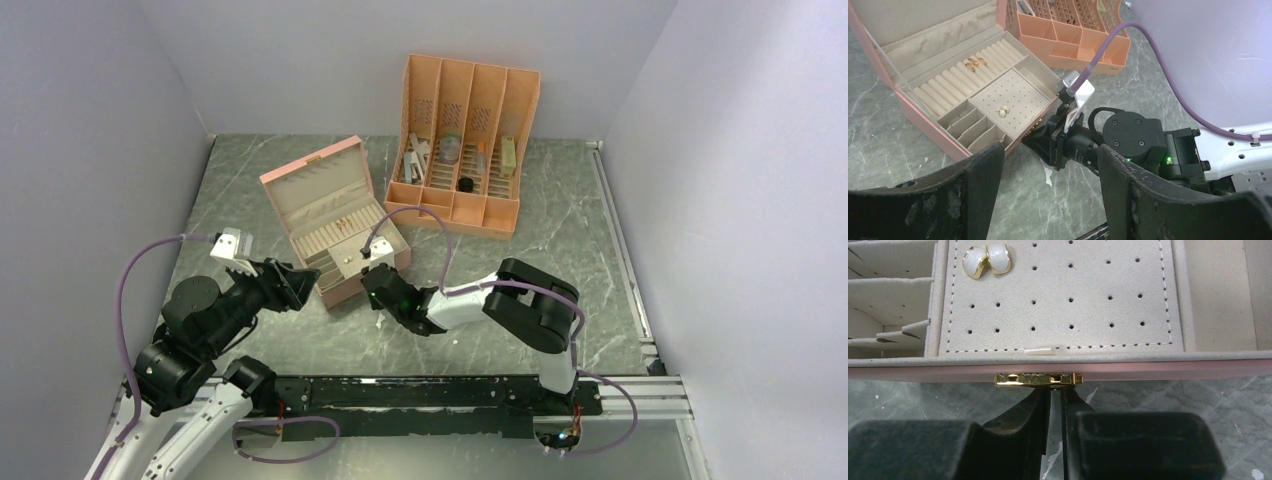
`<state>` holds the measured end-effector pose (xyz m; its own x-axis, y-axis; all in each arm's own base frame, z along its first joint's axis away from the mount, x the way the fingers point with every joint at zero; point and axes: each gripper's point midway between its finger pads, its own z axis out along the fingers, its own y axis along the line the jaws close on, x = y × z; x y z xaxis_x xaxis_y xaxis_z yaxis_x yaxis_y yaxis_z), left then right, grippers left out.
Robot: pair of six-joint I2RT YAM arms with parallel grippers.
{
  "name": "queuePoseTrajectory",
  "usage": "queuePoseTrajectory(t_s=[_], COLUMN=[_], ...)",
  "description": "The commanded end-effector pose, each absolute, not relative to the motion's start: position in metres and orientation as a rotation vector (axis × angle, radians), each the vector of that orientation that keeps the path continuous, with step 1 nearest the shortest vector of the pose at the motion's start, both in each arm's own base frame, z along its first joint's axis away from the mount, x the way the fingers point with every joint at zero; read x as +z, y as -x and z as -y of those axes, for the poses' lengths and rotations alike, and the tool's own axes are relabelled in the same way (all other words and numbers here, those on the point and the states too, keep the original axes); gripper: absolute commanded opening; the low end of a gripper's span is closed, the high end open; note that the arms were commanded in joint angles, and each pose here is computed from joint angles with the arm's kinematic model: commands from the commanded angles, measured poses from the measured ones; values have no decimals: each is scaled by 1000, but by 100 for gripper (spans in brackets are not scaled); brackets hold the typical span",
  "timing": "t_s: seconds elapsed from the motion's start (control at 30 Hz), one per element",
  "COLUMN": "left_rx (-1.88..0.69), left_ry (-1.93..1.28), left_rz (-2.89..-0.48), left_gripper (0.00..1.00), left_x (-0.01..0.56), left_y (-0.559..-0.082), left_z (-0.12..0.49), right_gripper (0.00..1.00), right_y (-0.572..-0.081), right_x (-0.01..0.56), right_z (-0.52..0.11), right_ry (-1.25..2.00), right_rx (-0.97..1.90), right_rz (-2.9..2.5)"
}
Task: Organize the mixed jewelry
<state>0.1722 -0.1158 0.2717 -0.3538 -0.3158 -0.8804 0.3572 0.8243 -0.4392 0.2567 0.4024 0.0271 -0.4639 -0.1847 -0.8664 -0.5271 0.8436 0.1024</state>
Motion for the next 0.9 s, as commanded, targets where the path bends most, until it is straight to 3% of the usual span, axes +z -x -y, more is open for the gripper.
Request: queuePoseTrajectory(t_s=[0.0,0.27,0.63,0.87], left_rx=[-695,-696,-691,-691], left_ry=[-33,-39,-31,-43], left_rz=[-1783,-1785,-1788,-1806], left_gripper=[73,73,73,73], left_x=[275,274,274,271], left_y=[-175,-176,-176,-178], left_z=[116,117,116,119], right_gripper=[20,33,63,68], right_y=[-276,-273,-261,-246], right_x=[56,56,59,66], right_z=[-413,-412,-407,-399], right_ry=[399,381,403,439], right_rx=[499,523,562,605], right_rz=[-1934,-1938,-1966,-1987])
